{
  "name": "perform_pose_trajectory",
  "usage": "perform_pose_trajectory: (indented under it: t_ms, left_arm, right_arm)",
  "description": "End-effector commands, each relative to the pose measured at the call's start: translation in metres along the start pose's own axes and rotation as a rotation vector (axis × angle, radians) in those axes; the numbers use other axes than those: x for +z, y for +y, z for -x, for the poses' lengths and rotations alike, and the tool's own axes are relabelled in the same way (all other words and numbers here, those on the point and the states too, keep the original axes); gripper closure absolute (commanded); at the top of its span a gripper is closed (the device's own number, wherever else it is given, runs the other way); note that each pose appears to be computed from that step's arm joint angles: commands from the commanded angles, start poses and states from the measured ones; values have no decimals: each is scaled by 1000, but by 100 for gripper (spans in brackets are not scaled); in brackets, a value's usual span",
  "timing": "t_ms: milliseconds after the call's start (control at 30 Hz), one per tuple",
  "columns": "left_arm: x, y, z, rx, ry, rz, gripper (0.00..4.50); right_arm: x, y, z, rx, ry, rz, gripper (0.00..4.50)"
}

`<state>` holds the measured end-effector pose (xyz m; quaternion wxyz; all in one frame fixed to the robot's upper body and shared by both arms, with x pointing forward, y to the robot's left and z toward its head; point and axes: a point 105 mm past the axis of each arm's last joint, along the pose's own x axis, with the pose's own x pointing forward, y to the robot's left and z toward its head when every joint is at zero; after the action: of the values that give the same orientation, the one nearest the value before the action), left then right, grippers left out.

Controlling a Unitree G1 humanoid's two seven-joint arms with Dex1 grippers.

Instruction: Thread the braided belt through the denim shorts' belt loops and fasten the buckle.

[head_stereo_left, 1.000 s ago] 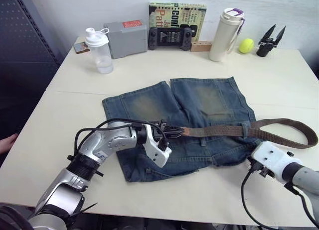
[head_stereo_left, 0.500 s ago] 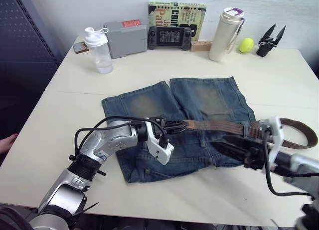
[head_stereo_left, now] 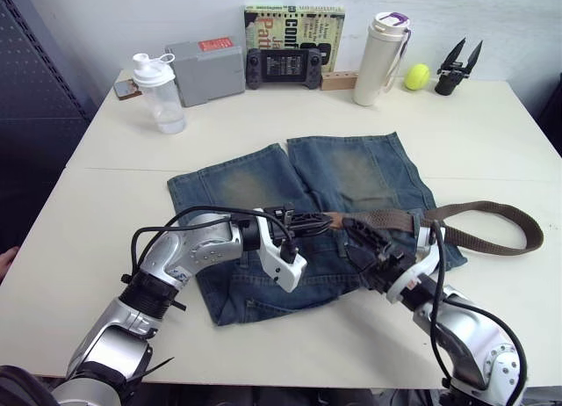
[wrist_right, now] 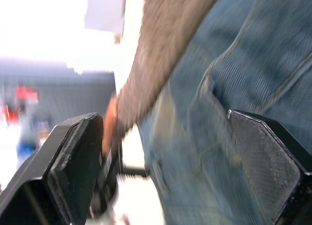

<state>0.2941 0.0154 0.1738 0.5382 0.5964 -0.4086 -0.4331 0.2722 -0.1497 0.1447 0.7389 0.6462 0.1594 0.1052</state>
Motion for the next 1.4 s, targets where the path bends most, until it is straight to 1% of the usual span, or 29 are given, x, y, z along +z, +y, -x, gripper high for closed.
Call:
perform_pose_trajectory:
  t_ms: [33,67,167,200,233,267,300,333,433,467,567,633,667,800,867,900,967,1033,1100,1133,1167,1233,1333,1400]
  left_arm:
    - [5,10,0,29,-21,-34,450]
    - [5,10,0,29,-22,-34,450]
    - [5,10,-1,29,-23,-34,450]
    - [5,10,-1,29,-24,-35,450]
    - [5,10,-1,29,-25,-36,450]
    - [5,10,-1,29,-25,-35,450]
    - [5,10,-1,26,-26,-36,450]
    - [5,9,-1,25,-26,-35,450]
    - [4,9,-1,22,-25,-32,450]
    - [4,9,-1,21,-25,-30,450]
    - [5,8,-1,23,-33,3,450]
    - [5,11,-1,49,-40,67,361]
    - [5,12,-1,58,-43,94,336]
    - [4,1,1,-5,-44,235,176]
    - [6,1,9,-22,-65,335,91]
    - [4,7,16,2,-73,425,55]
    - [1,13,29,34,-78,576,55]
    - [-2,14,38,41,-74,665,55]
    - [-3,1,54,-10,-31,813,55]
    - [-2,-3,58,-26,-22,860,55]
    - [-1,-4,61,-36,-16,889,55]
    - [2,-5,67,-26,-13,997,55]
    - [9,-7,74,-21,-41,1209,55]
    - [12,-6,75,-25,-57,1267,55]
  right_arm:
    - [2,18,6,75,-17,19,10]
    - [2,18,6,77,-18,22,10]
    - [2,19,6,84,-16,21,91]
    - [2,19,6,83,-16,23,126]
    - [1,18,6,83,-13,25,181]
    - [1,19,6,85,-12,25,215]
    - [1,19,5,88,-15,20,272]
    - [1,19,5,87,-14,19,303]
    - [0,20,3,90,-10,15,432]
    - [-1,21,3,92,-9,11,443]
    - [2,22,1,96,-26,-10,443]
    - [5,21,1,92,-35,-13,450]
    - [5,21,1,92,-38,-16,450]
    - [7,23,1,113,-37,-6,450]
    - [11,25,2,126,-43,18,450]
    - [15,27,4,141,-47,44,450]
    - [22,30,8,163,-47,109,450]
    - [27,31,11,175,-38,160,450]
    - [39,30,17,183,-30,239,450]
    - [43,30,19,187,-25,263,450]
    - [45,29,21,191,-18,278,450]
    - [49,30,22,207,-14,294,450]
    - [56,27,24,189,-4,361,450]
    - [58,25,23,183,-7,374,450]
